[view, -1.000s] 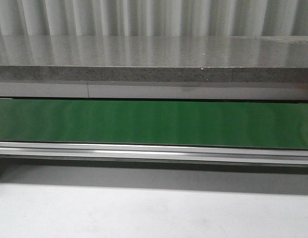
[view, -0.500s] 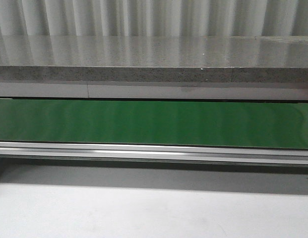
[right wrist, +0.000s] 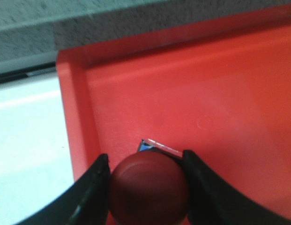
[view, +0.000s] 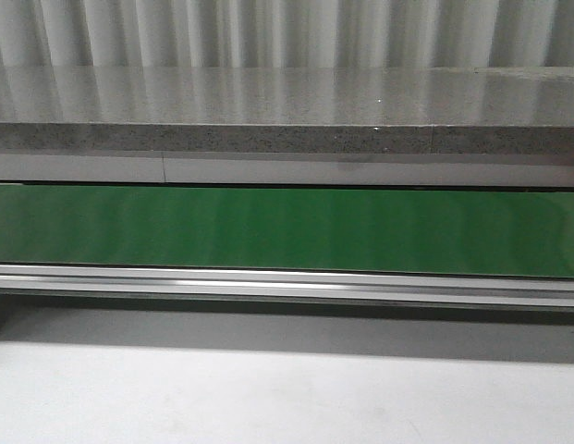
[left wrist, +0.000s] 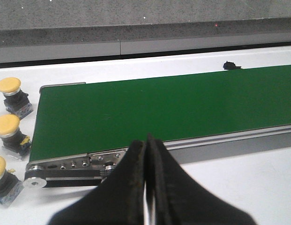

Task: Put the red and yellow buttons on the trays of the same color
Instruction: 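Lower the red button into the red tray and open right gripper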

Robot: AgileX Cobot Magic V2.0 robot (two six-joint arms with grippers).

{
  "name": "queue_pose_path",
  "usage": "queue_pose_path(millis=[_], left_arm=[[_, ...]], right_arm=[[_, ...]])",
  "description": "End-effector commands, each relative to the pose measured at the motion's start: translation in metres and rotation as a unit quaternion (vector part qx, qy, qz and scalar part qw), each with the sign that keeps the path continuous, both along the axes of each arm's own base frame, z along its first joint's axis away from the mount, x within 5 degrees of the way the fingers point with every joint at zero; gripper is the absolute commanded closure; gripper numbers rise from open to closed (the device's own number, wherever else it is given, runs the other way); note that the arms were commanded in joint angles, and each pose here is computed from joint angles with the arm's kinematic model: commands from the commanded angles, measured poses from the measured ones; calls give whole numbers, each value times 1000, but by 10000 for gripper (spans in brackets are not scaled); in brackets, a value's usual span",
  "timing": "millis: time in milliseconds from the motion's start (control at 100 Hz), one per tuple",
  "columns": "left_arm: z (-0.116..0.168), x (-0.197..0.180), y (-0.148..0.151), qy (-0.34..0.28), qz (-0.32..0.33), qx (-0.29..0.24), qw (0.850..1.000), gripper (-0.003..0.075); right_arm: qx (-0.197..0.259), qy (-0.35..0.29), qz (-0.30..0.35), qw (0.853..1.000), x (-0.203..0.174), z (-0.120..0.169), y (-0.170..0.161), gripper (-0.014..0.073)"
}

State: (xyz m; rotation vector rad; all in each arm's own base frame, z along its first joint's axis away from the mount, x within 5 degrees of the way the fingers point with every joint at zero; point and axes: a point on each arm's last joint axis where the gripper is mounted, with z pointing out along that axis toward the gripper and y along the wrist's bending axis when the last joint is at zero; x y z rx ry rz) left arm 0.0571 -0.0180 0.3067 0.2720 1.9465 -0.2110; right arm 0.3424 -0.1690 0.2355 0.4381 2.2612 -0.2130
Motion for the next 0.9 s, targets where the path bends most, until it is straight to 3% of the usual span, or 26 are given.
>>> queue_pose_path(millis=[0,350,560,890], left_arm=[[14,2,-1,-40,-4,-15,999,741],[14,2,-1,-40,-4,-15,999,741],[14,2,-1,-40,-4,-15,999,741],[14,2,-1,-40,-4,-15,999,741]], right_arm=[[-37,-61,-13,997,6,23,-8,447],[-23,-33,-13,999,12,-1,-11,417],[-26,-39,-15,999,13,0,-12,301],[-36,-59,-21,997,14,3,-14,50]])
